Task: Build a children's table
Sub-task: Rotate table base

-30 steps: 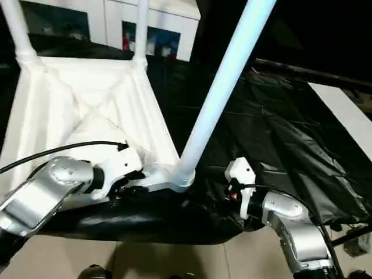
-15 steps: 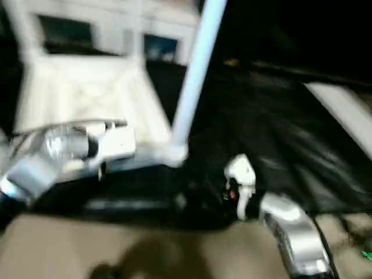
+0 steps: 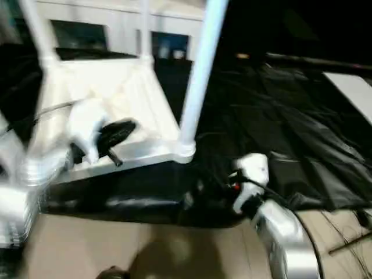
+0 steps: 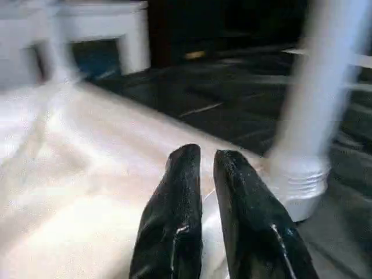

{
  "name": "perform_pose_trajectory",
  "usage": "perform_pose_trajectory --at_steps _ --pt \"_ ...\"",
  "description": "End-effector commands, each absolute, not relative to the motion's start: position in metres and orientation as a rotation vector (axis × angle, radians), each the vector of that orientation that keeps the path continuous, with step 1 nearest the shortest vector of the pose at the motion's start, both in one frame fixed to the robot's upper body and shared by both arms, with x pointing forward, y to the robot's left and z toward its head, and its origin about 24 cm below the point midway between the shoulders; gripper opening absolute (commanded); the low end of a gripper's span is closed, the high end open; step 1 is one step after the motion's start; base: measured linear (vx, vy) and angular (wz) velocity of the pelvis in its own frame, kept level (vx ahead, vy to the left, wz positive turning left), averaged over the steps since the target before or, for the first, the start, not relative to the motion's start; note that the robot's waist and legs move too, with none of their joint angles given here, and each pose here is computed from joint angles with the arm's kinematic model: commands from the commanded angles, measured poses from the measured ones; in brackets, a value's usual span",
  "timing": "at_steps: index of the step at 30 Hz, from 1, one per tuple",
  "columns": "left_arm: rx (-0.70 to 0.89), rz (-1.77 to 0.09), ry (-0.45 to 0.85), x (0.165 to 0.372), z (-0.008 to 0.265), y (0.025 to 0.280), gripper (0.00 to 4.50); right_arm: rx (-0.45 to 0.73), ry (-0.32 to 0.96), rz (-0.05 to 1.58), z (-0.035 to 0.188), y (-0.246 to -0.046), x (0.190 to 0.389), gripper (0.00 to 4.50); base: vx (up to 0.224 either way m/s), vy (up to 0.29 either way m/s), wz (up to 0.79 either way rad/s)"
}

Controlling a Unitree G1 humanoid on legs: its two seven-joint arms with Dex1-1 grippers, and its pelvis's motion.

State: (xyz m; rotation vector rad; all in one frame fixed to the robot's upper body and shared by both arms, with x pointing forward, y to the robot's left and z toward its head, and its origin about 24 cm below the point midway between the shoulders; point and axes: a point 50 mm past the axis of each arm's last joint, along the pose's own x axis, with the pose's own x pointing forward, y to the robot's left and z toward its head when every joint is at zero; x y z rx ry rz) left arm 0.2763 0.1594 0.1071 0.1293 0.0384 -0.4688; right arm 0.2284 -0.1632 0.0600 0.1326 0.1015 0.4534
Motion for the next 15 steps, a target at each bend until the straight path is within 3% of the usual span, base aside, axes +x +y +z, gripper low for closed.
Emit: perform_pose_trajectory --at_steps 1,7,15 --pt "0.071 -0.348 0.000 0.266 0.102 0.164 0.66 0.139 0.077 0.374 0.066 -0.166 0.225 3.74 0.000 0.000 0.00" --pt "0.044 -0.240 0.100 0.252 0.060 0.166 0.66 0.163 0.097 0.263 0.057 -0.166 0.224 3.74 0.049 0.006 -0.01" --pt "0.087 -0.361 0.034 0.262 0.080 0.133 0.66 0.149 0.100 0.258 0.057 -0.166 0.229 3.74 0.007 0.002 0.00"
